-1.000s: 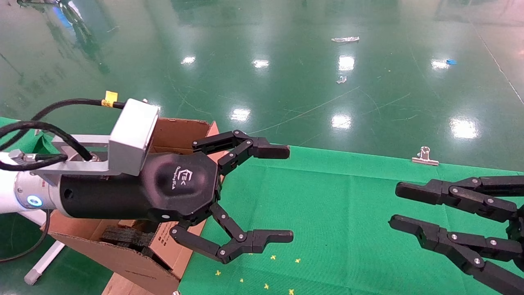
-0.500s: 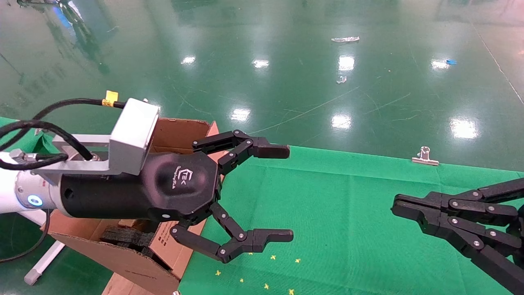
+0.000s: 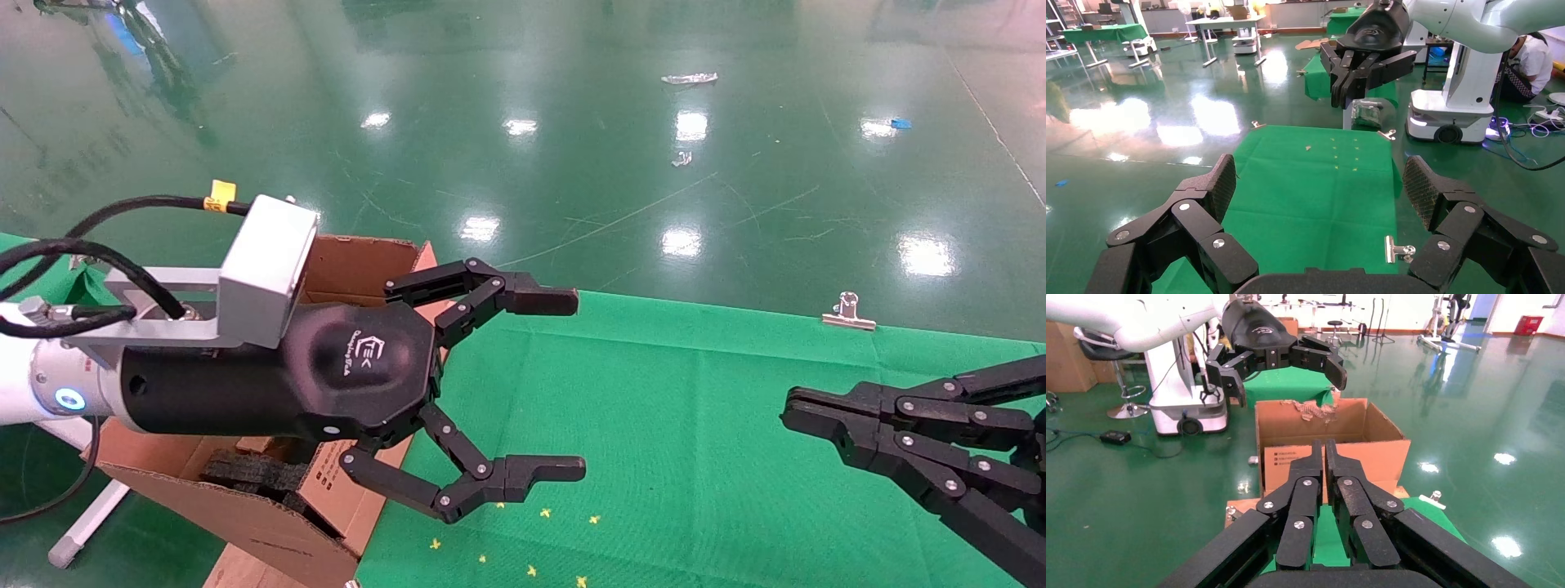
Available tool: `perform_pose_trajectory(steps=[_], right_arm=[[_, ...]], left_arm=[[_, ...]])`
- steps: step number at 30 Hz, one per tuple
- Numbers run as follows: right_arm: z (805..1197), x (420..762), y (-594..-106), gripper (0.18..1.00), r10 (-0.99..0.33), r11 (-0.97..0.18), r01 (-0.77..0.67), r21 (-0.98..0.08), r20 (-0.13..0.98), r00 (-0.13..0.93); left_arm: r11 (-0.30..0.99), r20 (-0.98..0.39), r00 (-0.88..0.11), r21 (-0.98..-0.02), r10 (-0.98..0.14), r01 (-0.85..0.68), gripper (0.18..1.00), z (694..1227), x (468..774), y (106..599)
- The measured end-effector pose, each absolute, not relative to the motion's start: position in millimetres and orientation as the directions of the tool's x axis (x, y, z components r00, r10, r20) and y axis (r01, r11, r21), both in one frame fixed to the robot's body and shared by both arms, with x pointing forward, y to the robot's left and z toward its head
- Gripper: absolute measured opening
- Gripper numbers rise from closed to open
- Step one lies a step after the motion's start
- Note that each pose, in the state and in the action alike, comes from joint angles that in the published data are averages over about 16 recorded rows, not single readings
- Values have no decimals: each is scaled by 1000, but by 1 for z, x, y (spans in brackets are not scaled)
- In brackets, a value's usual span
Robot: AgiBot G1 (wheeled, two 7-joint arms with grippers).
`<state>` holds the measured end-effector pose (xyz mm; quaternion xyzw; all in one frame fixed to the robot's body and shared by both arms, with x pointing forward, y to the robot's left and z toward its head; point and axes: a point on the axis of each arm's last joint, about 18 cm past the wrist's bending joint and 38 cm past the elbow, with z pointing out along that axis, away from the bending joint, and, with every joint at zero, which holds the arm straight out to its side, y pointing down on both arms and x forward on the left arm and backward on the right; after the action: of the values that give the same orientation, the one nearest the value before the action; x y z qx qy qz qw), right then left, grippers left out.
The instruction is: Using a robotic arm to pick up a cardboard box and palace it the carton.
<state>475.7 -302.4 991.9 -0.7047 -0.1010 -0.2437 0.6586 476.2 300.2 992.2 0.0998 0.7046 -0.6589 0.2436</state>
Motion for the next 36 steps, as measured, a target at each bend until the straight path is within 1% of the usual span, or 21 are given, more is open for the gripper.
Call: perform_pose_trajectory(steps=[7,13,19,23,25,29,36], right_arm=[[992,476,-302,233,-179,-112,463,-879,476,861],[992,476,-302,300,-179,-112,463,-879,476,861],[992,476,-302,400,-179,-112,463,-879,476,861],[992,476,-302,499,-179,-112,463,-879,476,861],[992,476,-302,535,-179,-112,463,-879,477,861],[992,476,-302,641,-179,-112,463,-879,476,861],[992,476,-302,794,-179,-112,463,-879,477,861]], left_arm=[[112,-475,-861,-880,-180,461,1001,992,476,300],[112,-475,-862,-880,-180,461,1001,992,476,300],[112,-474,-862,-880,-180,461,1001,992,476,300],[112,-474,-862,-880,-180,461,1001,992,476,300],[112,-474,-862,-880,-180,461,1001,992,476,300],[112,-474,-862,-880,-180,461,1001,992,476,300],[112,-474,-862,-880,-180,461,1001,992,476,300]])
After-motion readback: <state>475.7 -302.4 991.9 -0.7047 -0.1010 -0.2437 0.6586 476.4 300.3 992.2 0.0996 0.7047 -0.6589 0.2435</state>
